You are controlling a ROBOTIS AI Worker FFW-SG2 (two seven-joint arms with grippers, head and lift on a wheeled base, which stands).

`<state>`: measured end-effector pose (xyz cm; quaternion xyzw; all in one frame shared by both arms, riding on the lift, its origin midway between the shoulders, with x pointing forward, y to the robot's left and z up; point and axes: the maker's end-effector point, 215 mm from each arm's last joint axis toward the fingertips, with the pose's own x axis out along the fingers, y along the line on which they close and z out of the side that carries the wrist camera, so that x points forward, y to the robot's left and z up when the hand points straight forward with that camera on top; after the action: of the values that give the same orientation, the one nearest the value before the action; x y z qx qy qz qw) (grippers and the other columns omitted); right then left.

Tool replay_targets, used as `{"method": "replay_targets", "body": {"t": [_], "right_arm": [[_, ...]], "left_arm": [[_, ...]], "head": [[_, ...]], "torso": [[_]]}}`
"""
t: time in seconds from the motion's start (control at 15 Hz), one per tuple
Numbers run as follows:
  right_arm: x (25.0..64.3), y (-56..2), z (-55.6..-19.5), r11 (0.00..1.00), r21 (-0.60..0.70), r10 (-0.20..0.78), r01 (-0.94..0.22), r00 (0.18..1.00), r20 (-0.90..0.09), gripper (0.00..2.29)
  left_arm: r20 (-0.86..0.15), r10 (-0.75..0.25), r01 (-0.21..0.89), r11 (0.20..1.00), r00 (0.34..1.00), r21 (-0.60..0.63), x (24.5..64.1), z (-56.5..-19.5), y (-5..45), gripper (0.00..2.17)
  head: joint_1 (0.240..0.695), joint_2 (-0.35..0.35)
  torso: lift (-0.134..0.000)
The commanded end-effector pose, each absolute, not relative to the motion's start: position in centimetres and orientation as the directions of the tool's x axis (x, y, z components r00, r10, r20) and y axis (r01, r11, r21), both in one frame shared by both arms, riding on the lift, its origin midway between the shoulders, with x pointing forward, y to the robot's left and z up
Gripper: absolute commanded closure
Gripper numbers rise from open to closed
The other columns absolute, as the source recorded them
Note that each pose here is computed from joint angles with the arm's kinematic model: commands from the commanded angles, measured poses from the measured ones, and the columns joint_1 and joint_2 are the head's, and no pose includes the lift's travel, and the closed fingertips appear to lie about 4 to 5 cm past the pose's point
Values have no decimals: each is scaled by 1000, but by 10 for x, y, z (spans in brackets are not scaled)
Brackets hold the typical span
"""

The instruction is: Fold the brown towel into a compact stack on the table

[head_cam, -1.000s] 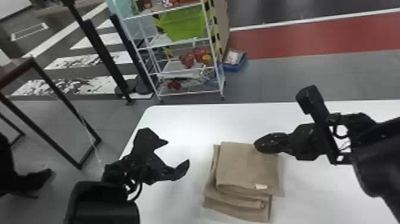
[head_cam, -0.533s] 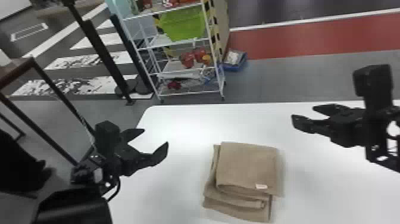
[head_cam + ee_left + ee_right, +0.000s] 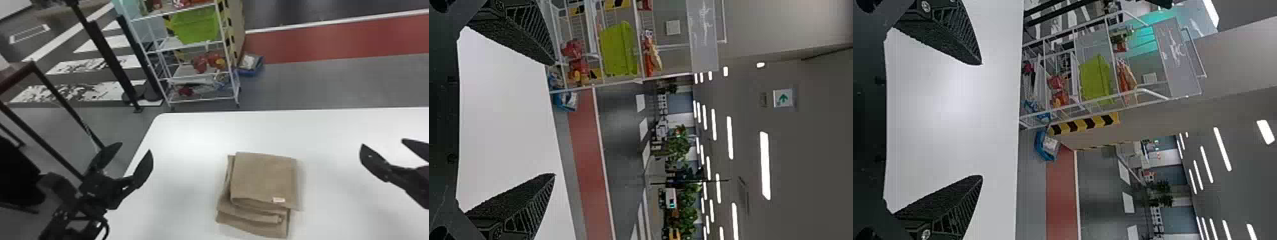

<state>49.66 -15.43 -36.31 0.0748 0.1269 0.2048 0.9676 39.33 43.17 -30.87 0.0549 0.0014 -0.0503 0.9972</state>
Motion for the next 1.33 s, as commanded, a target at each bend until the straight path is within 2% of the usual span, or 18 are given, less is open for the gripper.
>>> {"method": "replay_targets", "body": {"t": [0.0,0.07,0.2,0.53,0.87,1.0,1.27], "right_arm": [[470,-168,-375,913,208,388,-350,905,-178,83],[467,-171,-385,916,214,381,-341,905,-188,83],[472,-185,-382,939,171,321,-298,939,-126,83],[444,-184,-364,948,121,299,-293,954,-35,83],[427,-178,-361,949,108,302,-297,953,-35,83],[425,-175,-359,947,108,306,-301,951,-32,83],[424,-173,-360,950,101,302,-297,953,-37,83]], "left_arm": [[67,-117,107,986,991,130,370,-301,411,83],[62,-120,112,987,991,115,366,-305,407,83],[37,-127,122,986,991,114,363,-317,394,87],[-22,-127,129,979,992,160,353,-331,384,87],[-47,-119,126,976,992,177,352,-337,380,87],[-59,-79,88,981,995,172,353,-340,388,87],[-23,-61,65,981,998,183,350,-330,390,87]], "head": [[695,338],[695,334],[695,313],[695,278],[695,281],[695,286],[695,308]], "torso": [[-119],[-119],[-119],[-119],[-119],[-119],[-119]]}}
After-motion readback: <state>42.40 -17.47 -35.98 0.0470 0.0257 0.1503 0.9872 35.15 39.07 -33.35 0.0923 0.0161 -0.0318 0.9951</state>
